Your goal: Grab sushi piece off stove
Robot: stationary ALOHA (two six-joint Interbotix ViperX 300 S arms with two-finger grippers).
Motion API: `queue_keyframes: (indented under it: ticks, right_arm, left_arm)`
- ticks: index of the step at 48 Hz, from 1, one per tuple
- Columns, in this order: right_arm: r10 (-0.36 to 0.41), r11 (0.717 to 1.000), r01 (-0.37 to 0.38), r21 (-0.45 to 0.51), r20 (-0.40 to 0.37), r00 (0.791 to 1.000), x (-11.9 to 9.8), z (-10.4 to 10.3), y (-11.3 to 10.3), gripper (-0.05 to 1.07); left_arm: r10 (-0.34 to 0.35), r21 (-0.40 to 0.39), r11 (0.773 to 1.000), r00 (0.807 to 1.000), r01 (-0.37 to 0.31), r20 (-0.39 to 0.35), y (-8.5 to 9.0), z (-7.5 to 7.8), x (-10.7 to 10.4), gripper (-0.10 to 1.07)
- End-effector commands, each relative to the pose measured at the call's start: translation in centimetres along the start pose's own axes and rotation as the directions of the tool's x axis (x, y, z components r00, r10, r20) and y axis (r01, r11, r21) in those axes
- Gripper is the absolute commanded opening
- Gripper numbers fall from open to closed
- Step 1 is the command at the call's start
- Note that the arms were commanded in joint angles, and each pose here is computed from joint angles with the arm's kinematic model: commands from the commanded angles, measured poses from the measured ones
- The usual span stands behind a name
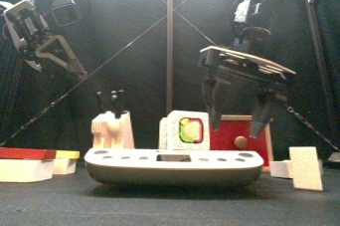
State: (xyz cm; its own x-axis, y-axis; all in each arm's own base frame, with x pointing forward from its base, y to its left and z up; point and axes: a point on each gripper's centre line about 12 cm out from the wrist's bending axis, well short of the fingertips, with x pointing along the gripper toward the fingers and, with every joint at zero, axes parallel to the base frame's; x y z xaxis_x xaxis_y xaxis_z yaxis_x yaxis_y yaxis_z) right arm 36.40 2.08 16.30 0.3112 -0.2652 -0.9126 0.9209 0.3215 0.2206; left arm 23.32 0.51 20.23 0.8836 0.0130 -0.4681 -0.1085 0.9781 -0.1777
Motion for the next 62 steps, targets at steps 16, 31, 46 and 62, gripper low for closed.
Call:
queue_keyframes:
  ticks: [16,31,46,62]
  right_arm:
    - [0.163,0.986,-0.163,-0.026,0.014,0.986,-2.4,-0.4,5.4,1.02]
    - [0.181,0.982,-0.180,-0.057,0.000,0.984,-1.6,-2.0,8.3,1.02]
    - [0.154,0.986,-0.154,-0.057,-0.007,0.988,-1.0,-2.7,9.3,1.02]
    - [0.117,0.992,-0.117,-0.054,-0.003,0.993,-0.1,-2.6,9.5,1.01]
  left_arm:
    - [-0.005,0.000,1.000,1.000,0.005,0.014,-0.1,0.3,-0.1,0.50]
    - [-0.012,-0.049,0.999,1.000,0.013,0.026,-0.1,-0.2,-0.9,0.50]
    - [-0.012,-0.070,0.997,0.999,0.014,0.031,0.0,-0.7,-1.3,0.50]
    - [-0.011,-0.068,0.998,0.999,0.014,0.032,0.0,-0.7,-1.3,0.50]
